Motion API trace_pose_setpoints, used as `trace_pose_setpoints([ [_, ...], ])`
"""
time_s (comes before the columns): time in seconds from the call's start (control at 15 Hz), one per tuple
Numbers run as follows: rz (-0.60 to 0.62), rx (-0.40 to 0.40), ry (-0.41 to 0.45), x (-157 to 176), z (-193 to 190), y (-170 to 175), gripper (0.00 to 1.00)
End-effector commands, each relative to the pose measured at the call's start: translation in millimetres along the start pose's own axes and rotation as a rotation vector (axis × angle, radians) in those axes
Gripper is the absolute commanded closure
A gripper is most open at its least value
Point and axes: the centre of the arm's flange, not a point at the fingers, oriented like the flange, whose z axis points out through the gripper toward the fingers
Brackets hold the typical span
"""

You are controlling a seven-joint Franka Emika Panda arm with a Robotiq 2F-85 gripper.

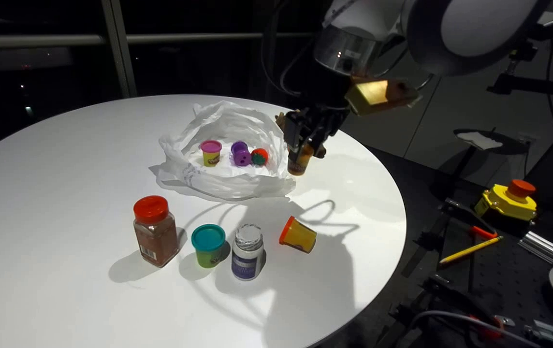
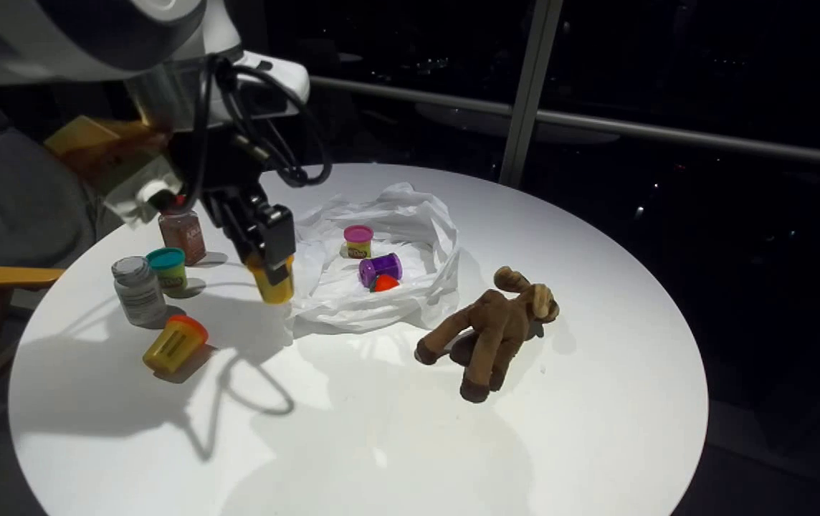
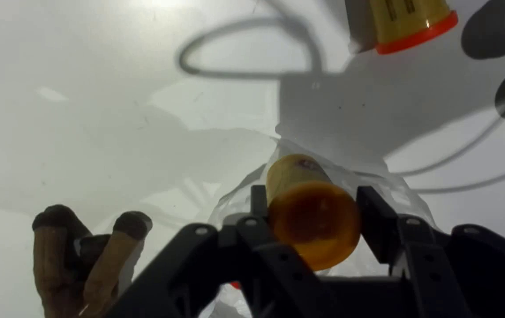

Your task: Place the containers, strawberry and toy deer inside the plastic

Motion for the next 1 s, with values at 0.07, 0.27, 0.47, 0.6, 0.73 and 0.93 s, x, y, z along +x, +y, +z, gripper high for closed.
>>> trace_pose_setpoints([
  [0.07, -0.006, -0.012, 0.075, 68.6, -3.1, -7.8, 0.72],
  [0.27, 0.012, -0.002, 0.066, 96.2, 19.1, -8.4, 0.72],
  [0.47, 0.034, 0.004, 0.030, 106.8, 49.8, -6.7, 0.72],
  [0.6, 0.052, 0.011, 0.002, 109.9, 71.6, -3.3, 0.72],
  [0.73, 0.070, 0.028, -0.014, 112.4, 88.5, -1.5, 0.72],
  [0.93, 0.106, 0.048, -0.003, 120.8, 99.1, -2.2, 0.72],
])
